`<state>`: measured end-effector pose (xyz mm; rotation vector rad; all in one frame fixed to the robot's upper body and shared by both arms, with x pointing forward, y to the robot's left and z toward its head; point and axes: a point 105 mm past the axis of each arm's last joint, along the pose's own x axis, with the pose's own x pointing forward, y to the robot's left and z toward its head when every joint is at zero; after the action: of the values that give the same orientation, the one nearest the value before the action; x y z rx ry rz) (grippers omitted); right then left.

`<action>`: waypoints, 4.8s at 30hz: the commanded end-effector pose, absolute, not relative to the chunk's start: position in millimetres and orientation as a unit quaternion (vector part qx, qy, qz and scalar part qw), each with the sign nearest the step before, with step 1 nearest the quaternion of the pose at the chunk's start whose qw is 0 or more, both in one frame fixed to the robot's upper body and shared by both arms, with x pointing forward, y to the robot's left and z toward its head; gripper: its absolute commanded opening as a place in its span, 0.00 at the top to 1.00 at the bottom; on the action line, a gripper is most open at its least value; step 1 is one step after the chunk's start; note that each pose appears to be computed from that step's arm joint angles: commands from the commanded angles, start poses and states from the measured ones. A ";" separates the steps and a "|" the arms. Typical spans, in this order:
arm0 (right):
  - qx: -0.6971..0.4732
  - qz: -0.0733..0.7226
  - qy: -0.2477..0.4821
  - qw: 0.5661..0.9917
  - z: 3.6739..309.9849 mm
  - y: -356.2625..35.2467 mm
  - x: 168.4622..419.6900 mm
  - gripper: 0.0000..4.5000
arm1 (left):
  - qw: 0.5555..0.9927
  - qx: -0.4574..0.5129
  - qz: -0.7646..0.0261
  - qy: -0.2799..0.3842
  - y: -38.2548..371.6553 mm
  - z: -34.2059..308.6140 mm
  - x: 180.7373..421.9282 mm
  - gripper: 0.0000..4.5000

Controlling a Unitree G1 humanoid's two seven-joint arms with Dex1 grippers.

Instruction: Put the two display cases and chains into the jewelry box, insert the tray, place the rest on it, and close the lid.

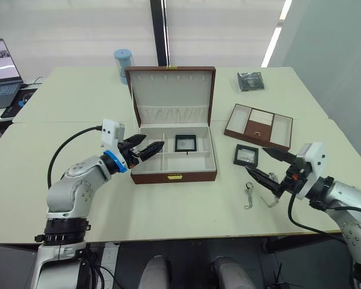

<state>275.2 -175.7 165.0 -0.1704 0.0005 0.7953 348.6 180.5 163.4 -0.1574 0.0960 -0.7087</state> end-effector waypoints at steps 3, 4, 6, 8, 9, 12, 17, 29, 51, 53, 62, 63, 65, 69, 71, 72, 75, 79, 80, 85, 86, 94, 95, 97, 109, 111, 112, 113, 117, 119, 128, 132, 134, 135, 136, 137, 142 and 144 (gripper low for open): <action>-0.110 0.382 -0.007 0.917 175.1 -199.7 276.2 0.00 | 0.919 -0.056 -0.387 0.043 194.9 187.2 324.1 0.01; -0.115 0.378 0.000 0.919 173.2 -206.3 276.2 0.00 | 0.920 -0.053 -0.385 0.046 202.3 189.3 320.4 0.01; -0.122 0.370 0.012 0.921 169.8 -219.1 275.3 0.00 | 0.925 -0.029 -0.374 0.059 219.0 190.6 313.6 0.01; -0.125 0.362 0.027 0.923 166.3 -233.3 273.3 0.00 | 0.932 -0.003 -0.355 0.079 239.7 189.4 305.7 0.01; -0.128 0.357 0.035 0.925 164.0 -240.0 272.6 0.00 | 0.936 0.007 -0.340 0.087 251.2 188.9 302.2 0.01; -0.134 0.344 0.056 0.928 158.4 -256.5 272.4 0.00 | 0.950 0.039 -0.286 0.117 287.5 181.9 292.9 0.01; -0.143 0.317 0.076 0.934 156.1 -278.5 274.9 0.00 | 0.965 0.072 -0.200 0.151 335.7 167.6 274.4 0.01; -0.153 0.296 0.117 0.936 142.1 -305.5 274.7 0.00 | 0.976 0.106 -0.079 0.174 400.6 153.5 242.7 0.01; -0.145 0.299 0.108 0.937 142.9 -301.6 274.1 0.00 | 0.985 0.085 -0.063 0.136 392.1 148.5 258.6 0.01; -0.139 0.309 0.098 0.935 144.5 -293.1 273.8 0.00 | 0.989 0.074 -0.054 0.116 389.9 150.8 263.2 0.01; -0.104 0.412 0.034 0.905 159.5 -211.7 276.7 0.00 | 0.995 0.061 -0.042 0.069 369.8 149.1 286.7 0.01; -0.103 0.426 0.028 0.898 159.7 -200.4 276.2 0.00 | 0.996 0.055 -0.038 0.061 366.7 149.2 290.5 0.01; -0.095 0.461 0.010 0.882 161.5 -172.3 274.1 0.00 | 0.998 0.045 -0.017 0.038 359.2 149.3 302.3 0.01; -0.083 0.495 -0.013 0.865 164.9 -137.2 273.2 0.00 | 1.000 0.023 0.008 0.017 341.8 144.5 323.2 0.01; -0.078 0.505 -0.020 0.859 166.2 -125.9 273.0 0.00 | 1.000 0.016 0.011 0.013 331.1 141.2 333.1 0.01; -0.077 0.508 -0.023 0.858 166.6 -121.8 273.0 0.00 | 1.000 0.013 0.009 0.012 326.3 139.9 337.1 0.01; -0.082 0.511 -0.026 0.855 163.8 -111.6 275.5 0.00 | 1.000 0.003 0.013 0.012 317.3 134.8 350.5 0.01; -0.081 0.514 -0.030 0.853 163.3 -101.2 276.9 0.00 | 0.999 -0.001 0.028 0.018 315.3 131.3 368.8 0.01; -0.082 0.515 -0.031 0.853 163.5 -99.8 276.9 0.00 | 0.999 -0.001 0.031 0.020 315.2 131.0 372.0 0.01; -0.077 0.514 -0.038 0.854 167.9 -94.1 276.8 0.00 | 0.999 0.005 0.029 0.043 308.2 126.1 393.3 0.01; -0.077 0.514 -0.038 0.854 168.1 -93.4 276.5 0.00 | 0.999 0.007 0.026 0.046 307.5 125.1 396.2 0.01; -0.066 0.511 -0.039 0.856 169.1 -87.6 273.9 0.00 | 0.997 -0.006 0.035 0.068 310.4 123.3 423.2 0.01; -0.065 0.511 -0.039 0.856 169.4 -87.4 273.7 0.00 | 0.997 -0.011 0.036 0.069 310.8 123.1 424.8 0.01; -0.062 0.508 -0.040 0.858 170.2 -87.5 273.5 0.00 | 0.996 -0.017 0.039 0.075 311.4 121.1 427.0 0.01; -0.057 0.504 -0.036 0.861 168.8 -88.1 270.5 0.00 | 0.990 -0.007 0.047 0.131 315.4 95.6 422.4 0.01; -0.057 0.504 -0.035 0.861 168.3 -88.1 270.6 0.00 | 0.990 -0.006 0.049 0.131 316.5 94.9 421.5 0.05; -0.057 0.504 -0.035 0.861 168.2 -88.1 270.5 0.00 | 0.990 -0.006 0.048 0.130 316.7 95.0 421.3 0.10; -0.057 0.505 -0.035 0.861 168.2 -88.1 270.4 0.00 | 0.990 -0.009 0.049 0.129 317.1 94.8 421.0 0.14; -0.057 0.506 -0.035 0.860 168.0 -88.0 270.3 0.00 | 0.990 -0.011 0.052 0.130 318.5 93.6 419.9 0.42; -0.058 0.506 -0.035 0.860 168.0 -88.2 270.5 0.00 | 0.990 -0.012 0.051 0.128 318.4 93.6 419.7 0.58; -0.061 0.504 -0.037 0.861 169.3 -89.8 274.5 0.00 | 0.992 -0.015 0.051 0.113 318.5 97.3 420.2 0.99; -0.065 0.506 -0.038 0.859 170.0 -91.1 275.1 0.00 | 0.994 -0.014 0.045 0.098 320.7 105.4 420.7 0.99; -0.068 0.507 -0.039 0.858 170.8 -91.7 275.4 0.00 | 0.995 -0.010 0.040 0.090 322.1 110.6 420.6 0.99; -0.071 0.508 -0.041 0.857 171.7 -91.7 275.6 0.00 | 0.996 -0.007 0.034 0.084 322.8 114.6 420.2 0.99; -0.074 0.510 -0.042 0.856 172.7 -91.5 275.8 0.00 | 0.997 -0.002 0.025 0.078 322.8 118.3 419.7 0.99; -0.076 0.512 -0.045 0.855 174.3 -91.5 275.8 0.00 | 0.997 0.002 0.013 0.070 322.6 122.9 418.7 0.99; -0.083 0.519 -0.052 0.849 182.4 -95.1 273.9 0.00 | 0.998 0.019 -0.045 0.035 321.1 148.8 408.1 0.99; -0.083 0.521 -0.053 0.848 184.6 -97.6 271.9 0.00 | 0.996 0.029 -0.078 0.030 317.0 158.2 399.8 0.99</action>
<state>277.0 -96.1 167.9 -0.1596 -0.0446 1.0861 402.0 318.4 128.9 0.0323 0.1341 -0.1088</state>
